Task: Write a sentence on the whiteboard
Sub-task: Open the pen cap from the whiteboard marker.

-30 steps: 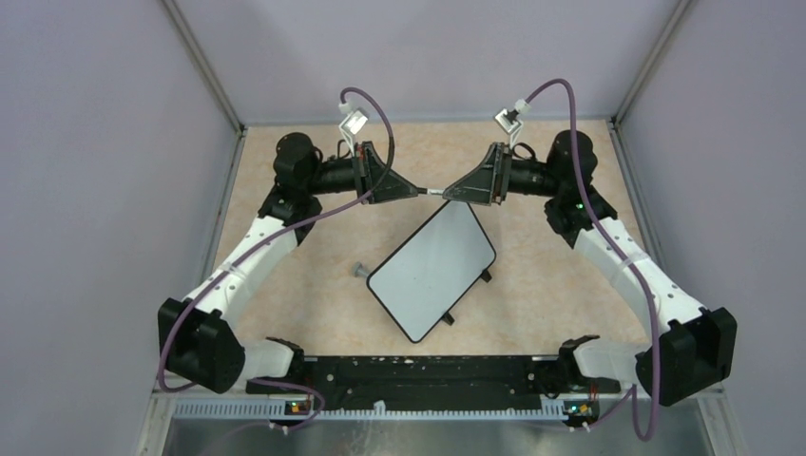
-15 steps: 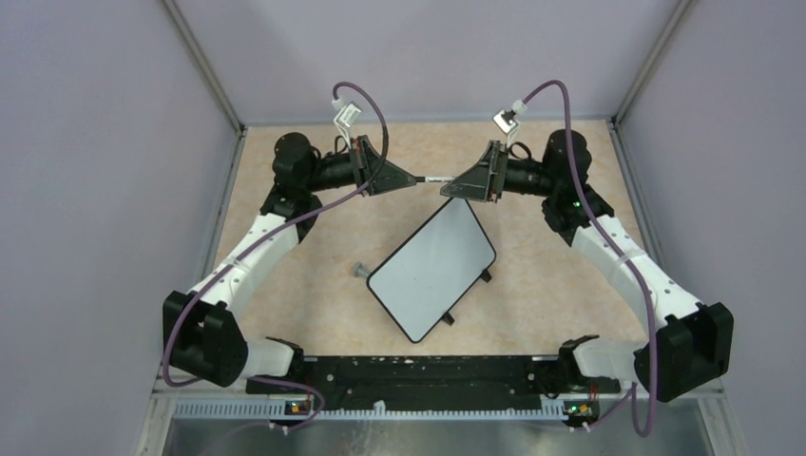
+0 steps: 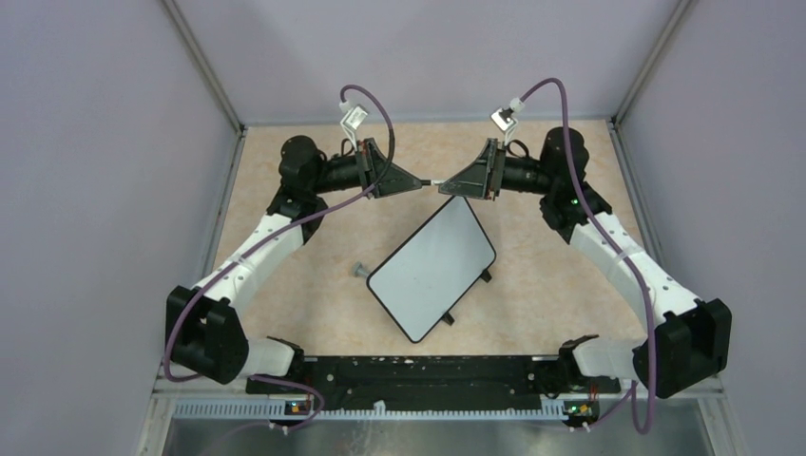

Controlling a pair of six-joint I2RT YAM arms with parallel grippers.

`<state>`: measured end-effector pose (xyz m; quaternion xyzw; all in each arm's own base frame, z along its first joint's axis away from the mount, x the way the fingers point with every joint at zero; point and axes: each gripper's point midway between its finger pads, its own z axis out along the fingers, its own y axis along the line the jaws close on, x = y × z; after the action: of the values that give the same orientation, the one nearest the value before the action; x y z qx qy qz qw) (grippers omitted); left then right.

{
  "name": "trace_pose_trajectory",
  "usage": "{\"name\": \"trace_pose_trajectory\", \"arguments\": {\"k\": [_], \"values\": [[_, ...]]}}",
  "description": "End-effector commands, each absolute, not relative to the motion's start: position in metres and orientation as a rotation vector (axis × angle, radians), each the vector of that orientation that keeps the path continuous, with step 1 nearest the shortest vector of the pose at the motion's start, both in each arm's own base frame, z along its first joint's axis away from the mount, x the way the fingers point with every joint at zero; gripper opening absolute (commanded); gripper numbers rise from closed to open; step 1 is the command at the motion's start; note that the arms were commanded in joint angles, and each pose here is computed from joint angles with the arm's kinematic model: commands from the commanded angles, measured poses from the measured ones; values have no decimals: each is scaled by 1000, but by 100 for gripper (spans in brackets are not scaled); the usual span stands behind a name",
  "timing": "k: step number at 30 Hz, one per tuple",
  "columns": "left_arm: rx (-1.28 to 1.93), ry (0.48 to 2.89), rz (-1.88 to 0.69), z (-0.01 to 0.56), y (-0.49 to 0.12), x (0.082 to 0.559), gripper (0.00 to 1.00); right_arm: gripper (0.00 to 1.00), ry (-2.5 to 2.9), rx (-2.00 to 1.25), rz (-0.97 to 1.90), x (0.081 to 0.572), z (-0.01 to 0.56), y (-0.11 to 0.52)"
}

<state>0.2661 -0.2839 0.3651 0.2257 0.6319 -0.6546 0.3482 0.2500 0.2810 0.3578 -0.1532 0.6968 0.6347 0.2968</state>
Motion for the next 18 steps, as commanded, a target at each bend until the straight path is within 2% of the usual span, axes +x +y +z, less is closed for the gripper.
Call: {"name": "trace_pose_trajectory", "arguments": {"k": [1,7,14,18], "values": [[617,1596,-1696,368,-287,264,0,48,1773,-455,1694,248,384,286],[640,1596,-1705,366,-291,259,0,45,1776,-465,1706,245,383,289],[671,1598,-1720,363,-298,255,0,24,1763,-470,1728,244,383,290],[676,1605,-1715,360,-297,254,0,2,1763,-479,1726,243,381,290]]}}
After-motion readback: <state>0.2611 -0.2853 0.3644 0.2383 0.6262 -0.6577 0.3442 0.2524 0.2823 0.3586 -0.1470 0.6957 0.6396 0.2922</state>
